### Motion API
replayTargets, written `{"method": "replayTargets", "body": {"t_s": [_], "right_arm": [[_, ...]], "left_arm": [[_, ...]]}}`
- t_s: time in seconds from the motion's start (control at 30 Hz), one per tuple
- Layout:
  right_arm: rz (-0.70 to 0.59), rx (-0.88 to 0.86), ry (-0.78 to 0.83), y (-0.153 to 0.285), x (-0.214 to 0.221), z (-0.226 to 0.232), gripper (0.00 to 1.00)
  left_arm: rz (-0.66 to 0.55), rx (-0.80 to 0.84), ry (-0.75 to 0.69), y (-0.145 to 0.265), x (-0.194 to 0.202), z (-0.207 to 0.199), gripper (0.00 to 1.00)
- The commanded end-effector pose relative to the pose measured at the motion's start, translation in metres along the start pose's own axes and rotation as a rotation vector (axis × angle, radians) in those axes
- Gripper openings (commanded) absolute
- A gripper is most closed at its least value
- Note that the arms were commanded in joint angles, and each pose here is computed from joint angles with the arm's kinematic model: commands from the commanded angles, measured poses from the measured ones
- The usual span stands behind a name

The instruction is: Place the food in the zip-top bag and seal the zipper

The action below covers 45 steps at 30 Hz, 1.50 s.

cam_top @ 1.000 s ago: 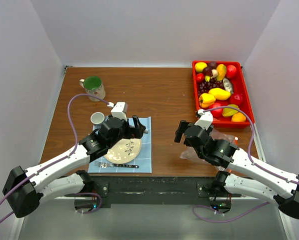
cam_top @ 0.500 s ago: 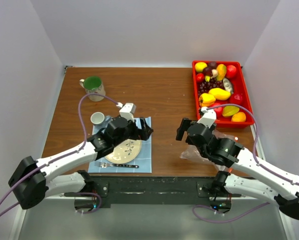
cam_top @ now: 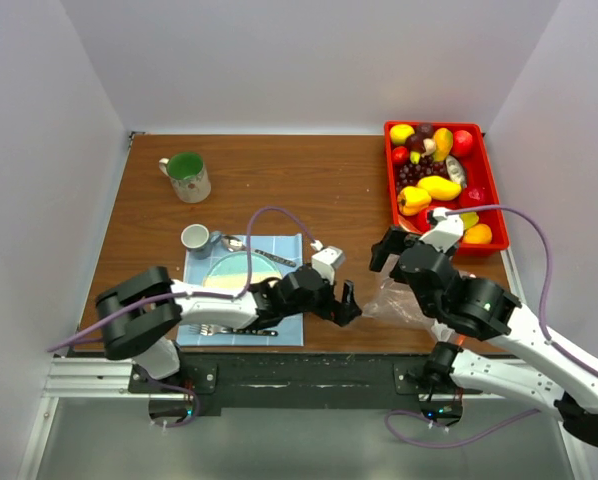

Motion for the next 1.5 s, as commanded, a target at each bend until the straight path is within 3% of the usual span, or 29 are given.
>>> {"method": "replayTargets", "body": {"t_s": [0.0,0.2,0.27,0.3,0.33,0.4,0.43,0.5,0.53,0.57,0.8,0.97,1.2,1.27,1.3,1.4,1.47], "right_arm": [[-0.061,0.017,-0.039,0.008,-0.015,-0.004,0.99],[-0.045,0.025,-0.023,0.006,-0.011,-0.004,0.99],[-0.042,0.03,-0.017,0.005,-0.01,-0.003,0.99],[-0.042,0.034,-0.014,0.004,-0.009,-0.003,0.99],[-0.04,0.036,-0.01,0.003,-0.01,-0.002,0.99],[-0.041,0.035,-0.009,0.004,-0.011,-0.001,0.99],[-0.04,0.037,-0.003,0.004,-0.011,-0.001,0.99],[-0.041,0.037,-0.003,0.003,-0.011,0.0,0.99],[-0.038,0.035,0.002,0.003,-0.01,0.0,0.99],[-0.041,0.028,0.0,0.002,-0.01,0.002,0.99],[-0.035,0.045,0.015,-0.007,-0.002,0.003,0.99],[-0.007,0.016,-0.014,-0.01,0.01,0.001,0.99],[0.052,0.02,-0.019,-0.019,0.028,-0.002,0.99],[0.048,0.018,-0.032,-0.019,0.028,-0.002,0.99],[0.046,0.016,-0.035,-0.02,0.027,-0.002,0.99],[0.023,0.036,-0.028,-0.02,0.02,-0.003,0.99],[0.0,0.071,-0.023,-0.018,0.012,-0.007,0.99]], "left_arm": [[-0.16,0.159,-0.001,-0.017,-0.031,-0.039,0.97],[-0.153,0.204,-0.009,-0.039,-0.029,-0.054,0.96],[-0.137,0.177,-0.022,-0.049,-0.028,-0.057,0.86],[-0.14,0.139,-0.027,-0.051,-0.027,-0.054,0.8],[-0.143,0.112,-0.029,-0.051,-0.027,-0.051,0.64],[-0.183,-0.011,-0.062,-0.044,-0.033,-0.038,0.46],[-0.192,-0.064,-0.076,-0.038,-0.034,-0.026,0.31],[-0.256,-0.099,-0.091,-0.019,-0.051,-0.013,0.17],[-0.284,-0.122,-0.074,-0.008,-0.061,0.006,0.05],[-0.298,-0.116,-0.065,-0.002,-0.065,0.014,0.0],[-0.371,-0.17,0.007,0.031,-0.088,0.057,0.0],[-0.393,-0.248,0.149,0.038,-0.114,0.097,0.0],[-0.357,-0.345,-0.036,0.033,-0.179,0.134,0.0],[-0.278,-0.431,-0.102,0.029,-0.179,0.146,0.1],[-0.287,-0.455,-0.117,0.03,-0.193,0.144,0.31],[-0.253,-0.524,-0.147,0.031,-0.191,0.148,0.74],[-0.276,-0.545,-0.202,0.04,-0.193,0.137,0.8]]}}
Point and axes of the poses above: each gripper's point midway between its finger pads, its own y axis back along the fingers, its own z axis along the line the jaws close on, x = y × z, the point moved 9 cm from there along y, back along the fingers, and after that the axes turned 4 degrees about -y, right-handed, at the moved point
